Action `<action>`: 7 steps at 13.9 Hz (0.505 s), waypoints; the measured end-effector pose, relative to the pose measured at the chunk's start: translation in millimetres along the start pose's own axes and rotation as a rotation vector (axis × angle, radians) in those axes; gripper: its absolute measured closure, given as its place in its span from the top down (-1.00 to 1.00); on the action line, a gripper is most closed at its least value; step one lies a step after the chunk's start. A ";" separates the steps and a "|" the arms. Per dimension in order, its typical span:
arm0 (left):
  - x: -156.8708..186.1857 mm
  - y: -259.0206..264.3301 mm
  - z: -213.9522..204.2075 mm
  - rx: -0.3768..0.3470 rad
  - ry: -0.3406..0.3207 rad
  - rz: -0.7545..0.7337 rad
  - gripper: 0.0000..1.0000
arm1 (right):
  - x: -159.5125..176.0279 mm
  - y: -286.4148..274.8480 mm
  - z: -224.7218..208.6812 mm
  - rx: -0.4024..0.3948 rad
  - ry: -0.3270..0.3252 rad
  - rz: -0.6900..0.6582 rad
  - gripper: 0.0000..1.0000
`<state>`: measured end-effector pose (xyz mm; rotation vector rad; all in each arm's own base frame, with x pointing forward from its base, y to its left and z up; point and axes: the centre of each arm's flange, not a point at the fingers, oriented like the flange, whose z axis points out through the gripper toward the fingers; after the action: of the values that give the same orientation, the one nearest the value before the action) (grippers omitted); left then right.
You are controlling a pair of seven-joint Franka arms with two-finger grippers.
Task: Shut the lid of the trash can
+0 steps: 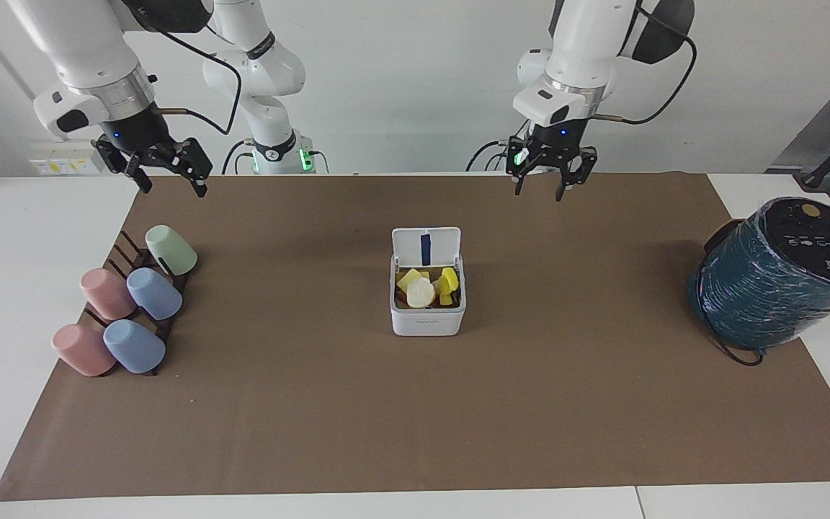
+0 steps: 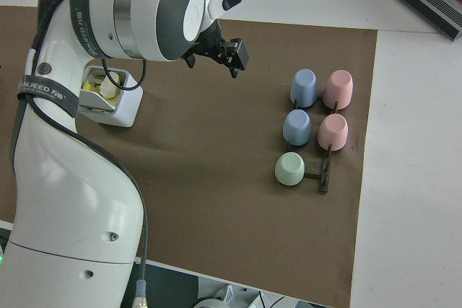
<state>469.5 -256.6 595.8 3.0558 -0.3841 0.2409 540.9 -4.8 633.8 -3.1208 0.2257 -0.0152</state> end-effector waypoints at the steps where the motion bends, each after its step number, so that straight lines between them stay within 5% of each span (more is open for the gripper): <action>1: -2.4 14.6 6.0 -0.008 0.013 -0.014 -0.08 | 0.0 0.0 0.0 0.000 0.000 0.000 1.00; 5: -16.7 74.0 36.7 -0.038 0.029 -0.037 -0.97 | 0.0 0.0 0.0 0.000 0.000 0.000 1.00; 7: -18.7 97.6 50.8 -0.056 0.045 -0.029 -0.97 | 0.0 0.0 0.0 0.000 0.000 0.000 1.00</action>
<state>434.7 -350.1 545.9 2.9928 -0.3373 0.2924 540.9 -4.8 633.8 -3.1208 0.2257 -0.0152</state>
